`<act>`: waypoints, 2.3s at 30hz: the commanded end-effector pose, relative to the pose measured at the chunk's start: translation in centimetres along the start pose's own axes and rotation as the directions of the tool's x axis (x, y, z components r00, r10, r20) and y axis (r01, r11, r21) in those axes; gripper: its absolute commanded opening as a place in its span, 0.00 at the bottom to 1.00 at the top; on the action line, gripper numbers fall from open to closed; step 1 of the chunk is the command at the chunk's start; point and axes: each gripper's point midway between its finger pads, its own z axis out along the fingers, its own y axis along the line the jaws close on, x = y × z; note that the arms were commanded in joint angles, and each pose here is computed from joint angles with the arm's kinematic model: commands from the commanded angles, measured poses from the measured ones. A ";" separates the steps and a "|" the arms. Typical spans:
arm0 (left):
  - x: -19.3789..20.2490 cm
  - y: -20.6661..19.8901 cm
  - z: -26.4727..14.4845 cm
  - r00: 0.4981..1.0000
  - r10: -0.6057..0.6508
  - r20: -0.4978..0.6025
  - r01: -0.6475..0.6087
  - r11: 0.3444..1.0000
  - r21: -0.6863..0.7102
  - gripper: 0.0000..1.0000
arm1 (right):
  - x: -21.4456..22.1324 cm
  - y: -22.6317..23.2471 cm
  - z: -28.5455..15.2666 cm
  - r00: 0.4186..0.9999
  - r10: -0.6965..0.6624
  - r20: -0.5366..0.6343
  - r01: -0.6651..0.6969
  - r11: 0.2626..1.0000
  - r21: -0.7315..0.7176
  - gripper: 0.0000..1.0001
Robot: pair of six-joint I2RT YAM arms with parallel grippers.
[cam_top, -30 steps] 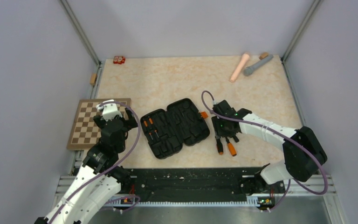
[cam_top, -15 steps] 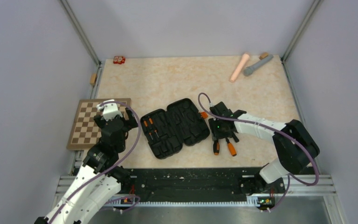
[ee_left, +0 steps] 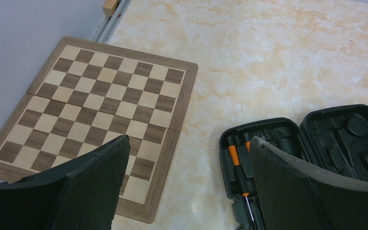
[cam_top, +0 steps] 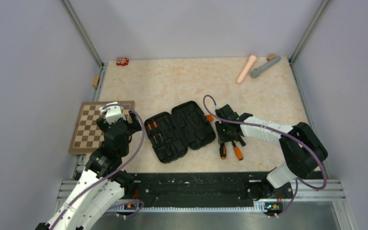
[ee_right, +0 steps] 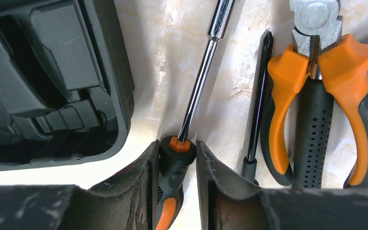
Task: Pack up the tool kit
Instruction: Pick up the screwdriver from the center of the board, then place the screwdriver in the toolbox.
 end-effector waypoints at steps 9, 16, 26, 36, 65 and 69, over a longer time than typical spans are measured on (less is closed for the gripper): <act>-0.2 -0.1 0.2 1.000 0.000 0.010 0.000 1.000 0.001 0.98 | -2.4 0.4 -3.1 0.991 -0.021 0.130 0.026 0.999 -0.036 0.00; -0.2 -0.1 0.2 1.000 -0.001 0.010 0.001 1.000 0.001 0.98 | -3.4 0.8 -4.3 0.984 -0.039 0.172 0.049 0.997 -0.052 0.00; -0.2 -0.1 0.2 1.000 0.000 0.009 0.000 1.000 0.000 0.98 | -5.4 1.7 -6.5 0.964 -0.078 0.253 0.104 0.991 -0.089 0.00; -0.3 0.0 0.3 1.000 -0.003 0.011 0.003 1.000 -0.008 0.98 | -9.3 6.9 -9.1 0.917 -0.132 0.376 0.223 0.952 -0.211 0.00; -0.6 1.0 0.2 0.999 -0.018 0.029 0.019 0.999 -0.048 0.98 | -9.9 25.1 -3.1 0.889 -0.297 0.348 0.434 0.789 -0.435 0.00; -0.7 1.1 0.1 0.999 -0.021 0.033 0.023 0.999 -0.049 0.98 | -9.5 25.2 -2.6 0.894 -0.299 0.333 0.427 0.791 -0.438 0.00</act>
